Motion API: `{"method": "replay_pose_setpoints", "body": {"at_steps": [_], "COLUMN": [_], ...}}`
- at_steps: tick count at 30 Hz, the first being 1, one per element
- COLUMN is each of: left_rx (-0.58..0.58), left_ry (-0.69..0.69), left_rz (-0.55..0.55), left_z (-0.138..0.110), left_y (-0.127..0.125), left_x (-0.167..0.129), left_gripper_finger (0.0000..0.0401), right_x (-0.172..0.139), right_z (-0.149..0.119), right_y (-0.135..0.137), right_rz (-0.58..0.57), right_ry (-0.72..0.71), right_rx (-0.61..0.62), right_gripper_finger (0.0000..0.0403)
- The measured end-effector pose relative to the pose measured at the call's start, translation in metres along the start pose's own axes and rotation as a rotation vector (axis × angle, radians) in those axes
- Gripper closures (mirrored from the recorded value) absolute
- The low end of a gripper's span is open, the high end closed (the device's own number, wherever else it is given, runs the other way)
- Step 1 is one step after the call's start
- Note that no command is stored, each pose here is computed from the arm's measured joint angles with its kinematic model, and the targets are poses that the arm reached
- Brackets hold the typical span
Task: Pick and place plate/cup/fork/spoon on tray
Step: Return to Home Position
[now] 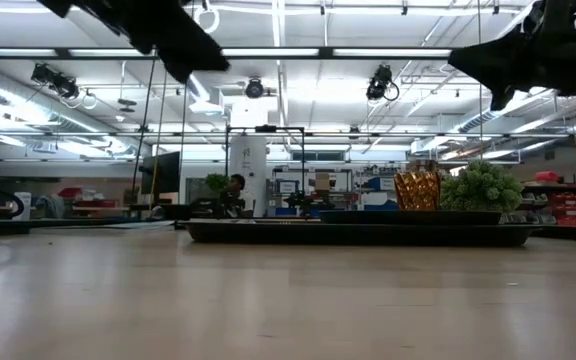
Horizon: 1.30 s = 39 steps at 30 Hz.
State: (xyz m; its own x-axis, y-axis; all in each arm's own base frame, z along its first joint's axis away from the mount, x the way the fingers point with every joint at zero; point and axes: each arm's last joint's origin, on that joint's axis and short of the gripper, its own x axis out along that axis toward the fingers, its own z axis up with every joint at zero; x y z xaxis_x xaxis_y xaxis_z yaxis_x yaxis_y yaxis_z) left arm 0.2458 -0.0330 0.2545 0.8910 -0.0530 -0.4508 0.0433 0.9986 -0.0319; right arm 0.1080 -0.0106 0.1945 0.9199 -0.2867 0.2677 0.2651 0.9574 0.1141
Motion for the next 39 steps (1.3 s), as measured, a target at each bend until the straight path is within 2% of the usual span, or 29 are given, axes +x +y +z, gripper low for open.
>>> {"method": "replay_pose_setpoints", "body": {"at_steps": [6,11,16,18,22,27,30,33,36,39], "left_rx": [-0.030,-0.078,-0.133,-0.114,-0.001,-0.006,0.028,-0.004,-0.033,-0.014], "left_ry": [-0.148,-0.189,-0.216,-0.211,-0.124,-0.117,-0.159,-0.276,-0.337,-0.382], "left_rz": [-0.065,-0.113,-0.125,-0.120,-0.099,-0.104,-0.115,-0.129,-0.154,-0.169], "left_z": [-0.008,-0.011,-0.008,-0.008,-0.017,-0.023,-0.047,-0.074,-0.103,-0.121], "left_y": [-0.009,-0.014,-0.015,-0.014,-0.014,-0.015,-0.013,-0.008,-0.004,0.000], "left_x": [-0.031,-0.050,-0.055,-0.055,-0.051,-0.048,-0.052,-0.057,-0.062,-0.069], "left_gripper_finger": [0.0260,0.0260,0.0259,0.0259,0.0259,0.0259,0.0259,0.0259,0.0259,0.0259], "right_x": [0.000,0.000,0.000,0.000,0.000,0.000,0.000,0.000,0.000,0.000], "right_z": [0.000,0.000,0.000,0.000,0.000,0.000,0.000,0.000,0.000,0.000], "right_y": [0.000,0.000,0.000,0.000,0.000,0.000,0.000,0.000,0.000,0.000], "right_rz": [0.002,0.003,0.003,0.003,0.003,0.003,0.003,0.003,0.003,0.003], "right_ry": [0.002,0.002,0.002,0.002,0.002,0.002,0.002,0.002,0.002,0.002], "right_rx": [-0.002,-0.002,-0.002,-0.002,-0.002,-0.002,-0.002,-0.002,-0.002,-0.002], "right_gripper_finger": [0.0354,0.0354,0.0354,0.0354,0.0354,0.0354,0.0353,0.0353,0.0353,0.0353]}}
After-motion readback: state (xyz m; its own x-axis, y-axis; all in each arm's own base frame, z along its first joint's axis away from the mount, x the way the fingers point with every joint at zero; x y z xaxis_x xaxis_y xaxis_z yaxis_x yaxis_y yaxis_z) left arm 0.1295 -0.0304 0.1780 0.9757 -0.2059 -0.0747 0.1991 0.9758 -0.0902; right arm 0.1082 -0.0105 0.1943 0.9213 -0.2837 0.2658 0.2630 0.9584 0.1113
